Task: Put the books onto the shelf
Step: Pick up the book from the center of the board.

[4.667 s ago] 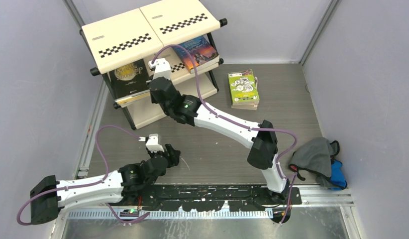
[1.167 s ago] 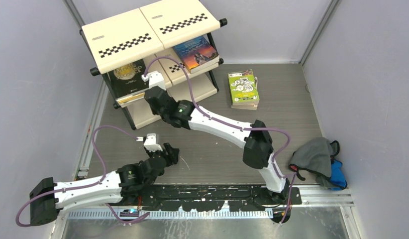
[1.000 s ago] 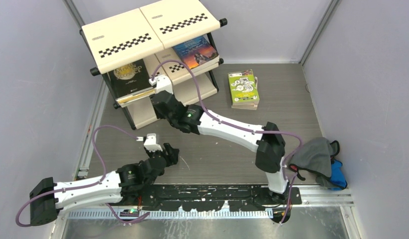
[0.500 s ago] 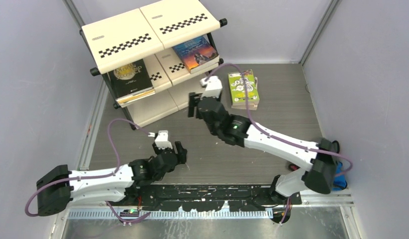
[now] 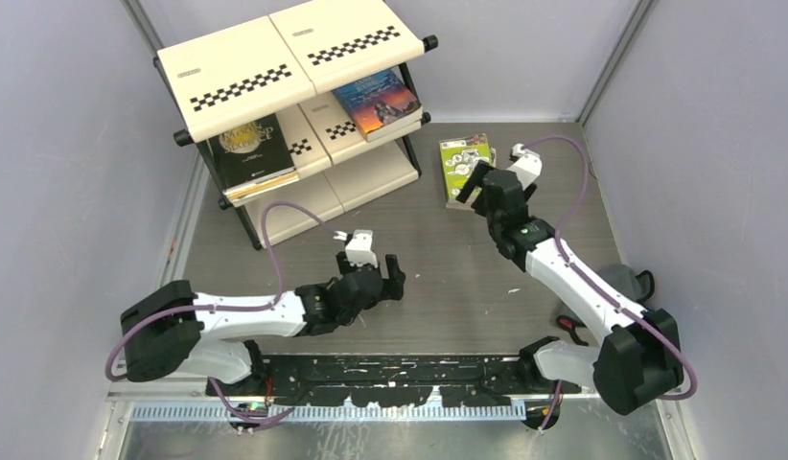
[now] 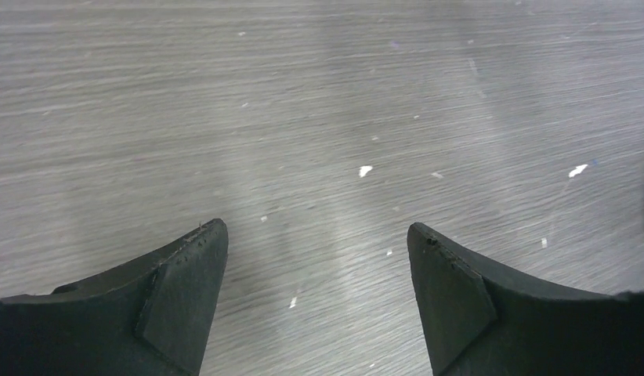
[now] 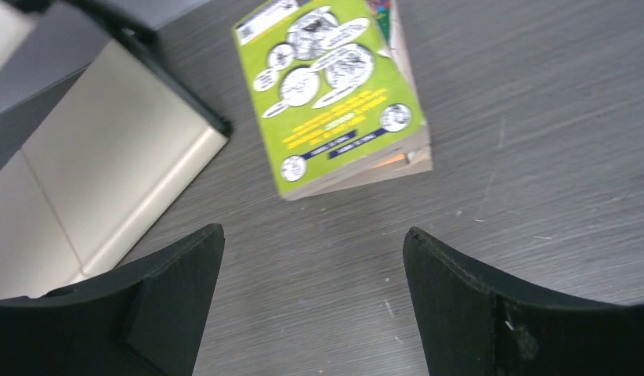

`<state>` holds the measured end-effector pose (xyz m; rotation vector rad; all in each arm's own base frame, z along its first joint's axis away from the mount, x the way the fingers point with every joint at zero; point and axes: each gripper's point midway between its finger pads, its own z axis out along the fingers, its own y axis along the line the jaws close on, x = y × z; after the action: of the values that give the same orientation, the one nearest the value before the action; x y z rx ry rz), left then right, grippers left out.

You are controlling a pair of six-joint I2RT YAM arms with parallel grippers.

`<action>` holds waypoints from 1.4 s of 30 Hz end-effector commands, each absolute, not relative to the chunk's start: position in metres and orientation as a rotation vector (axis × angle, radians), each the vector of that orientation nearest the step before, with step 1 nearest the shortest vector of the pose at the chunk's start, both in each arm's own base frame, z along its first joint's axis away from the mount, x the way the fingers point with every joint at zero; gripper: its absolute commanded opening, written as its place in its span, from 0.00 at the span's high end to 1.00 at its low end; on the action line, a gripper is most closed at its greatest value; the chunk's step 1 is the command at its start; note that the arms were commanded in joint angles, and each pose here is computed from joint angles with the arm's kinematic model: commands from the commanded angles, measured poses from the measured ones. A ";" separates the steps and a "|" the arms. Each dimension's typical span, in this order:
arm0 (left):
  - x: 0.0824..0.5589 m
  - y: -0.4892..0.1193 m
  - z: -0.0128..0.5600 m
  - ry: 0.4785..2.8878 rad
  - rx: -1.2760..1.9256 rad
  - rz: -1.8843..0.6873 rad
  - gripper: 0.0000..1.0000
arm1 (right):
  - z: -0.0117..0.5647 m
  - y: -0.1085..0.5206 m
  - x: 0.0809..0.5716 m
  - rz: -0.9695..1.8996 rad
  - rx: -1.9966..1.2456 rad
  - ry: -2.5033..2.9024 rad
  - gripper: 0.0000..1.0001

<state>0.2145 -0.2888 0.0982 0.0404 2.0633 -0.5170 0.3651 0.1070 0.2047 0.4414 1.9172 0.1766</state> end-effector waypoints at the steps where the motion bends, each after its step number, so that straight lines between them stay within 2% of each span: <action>1: 0.233 -0.321 0.129 1.996 0.016 -0.639 0.15 | 0.203 0.084 0.383 0.287 0.564 1.868 0.10; 6: 0.249 -0.334 0.127 2.008 0.008 -0.655 0.15 | 0.181 0.055 0.406 0.353 0.662 1.855 0.09; 18: 0.280 -0.349 0.114 2.042 -0.009 -0.672 0.16 | 0.141 0.034 0.454 0.472 0.752 1.869 0.06; 31: 0.295 -0.350 0.110 2.049 -0.030 -0.691 0.17 | 0.124 0.047 0.480 0.602 0.755 1.863 0.05; 42: 0.296 -0.349 0.102 2.062 -0.039 -0.690 0.18 | 0.117 0.035 0.487 0.663 0.800 1.829 0.05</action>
<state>0.2858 -0.3371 0.0841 -0.0231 2.1226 -0.6335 0.4682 0.0335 0.0853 0.8408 1.9337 0.5804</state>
